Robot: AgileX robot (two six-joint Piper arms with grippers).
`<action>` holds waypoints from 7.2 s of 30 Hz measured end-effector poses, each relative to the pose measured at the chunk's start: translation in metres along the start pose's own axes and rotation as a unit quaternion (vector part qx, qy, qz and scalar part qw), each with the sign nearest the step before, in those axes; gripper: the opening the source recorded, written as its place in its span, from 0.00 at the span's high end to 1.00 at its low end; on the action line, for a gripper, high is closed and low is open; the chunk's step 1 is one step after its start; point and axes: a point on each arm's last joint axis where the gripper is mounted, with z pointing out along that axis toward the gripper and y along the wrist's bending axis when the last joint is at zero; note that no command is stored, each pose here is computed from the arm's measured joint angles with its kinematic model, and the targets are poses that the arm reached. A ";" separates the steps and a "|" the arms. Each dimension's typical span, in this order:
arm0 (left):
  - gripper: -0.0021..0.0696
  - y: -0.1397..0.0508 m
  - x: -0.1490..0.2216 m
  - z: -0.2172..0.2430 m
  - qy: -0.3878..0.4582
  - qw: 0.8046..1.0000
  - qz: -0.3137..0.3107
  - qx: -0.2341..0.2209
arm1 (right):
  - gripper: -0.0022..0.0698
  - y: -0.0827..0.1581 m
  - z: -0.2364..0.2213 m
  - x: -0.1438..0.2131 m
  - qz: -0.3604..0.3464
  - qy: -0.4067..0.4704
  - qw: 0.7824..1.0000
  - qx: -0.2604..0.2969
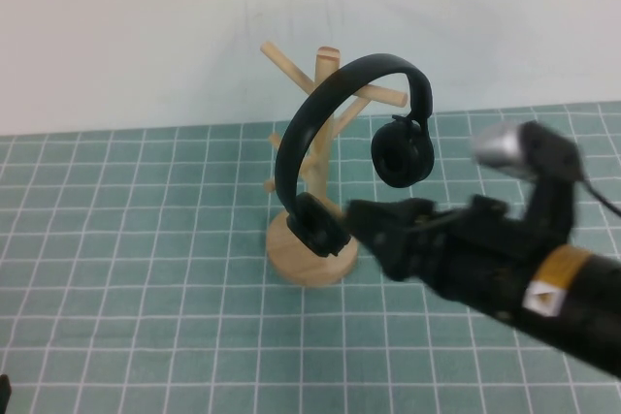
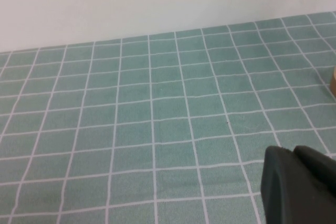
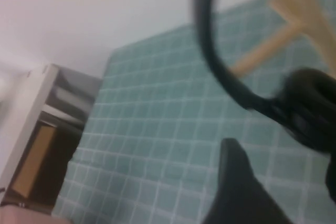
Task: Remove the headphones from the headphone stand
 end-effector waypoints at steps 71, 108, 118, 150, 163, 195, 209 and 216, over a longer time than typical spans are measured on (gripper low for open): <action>0.98 0.000 0.000 0.000 0.000 1.000 0.000 0.000 | 0.98 0.013 0.066 -0.024 0.034 -0.147 0.988 -0.017; 0.98 0.000 0.000 0.000 0.000 1.000 0.000 0.000 | 0.98 -0.123 -0.003 -0.006 0.150 0.132 0.946 0.256; 0.98 0.000 0.000 0.000 0.000 1.000 0.000 0.000 | 0.91 -0.197 0.009 0.022 0.248 0.203 0.904 0.283; 0.98 0.000 0.000 0.000 0.000 1.000 0.000 0.000 | 0.98 -0.058 -0.176 -0.072 -0.316 0.239 0.831 0.390; 0.98 0.000 0.000 0.000 0.000 1.000 0.000 0.000 | 0.98 -0.002 -0.241 -0.076 -0.269 -0.010 0.902 0.338; 0.98 0.000 0.000 0.000 0.000 1.000 0.000 0.000 | 0.98 -0.079 -0.249 0.017 -0.289 -0.242 0.853 0.361; 0.98 0.000 0.000 0.000 0.000 1.000 0.000 0.000 | 0.98 -0.128 -0.244 0.060 -0.256 -0.087 0.854 0.445; 0.98 0.000 0.000 0.000 0.000 1.000 0.000 0.000 | 0.98 -0.128 -0.244 0.060 -0.256 -0.087 0.854 0.445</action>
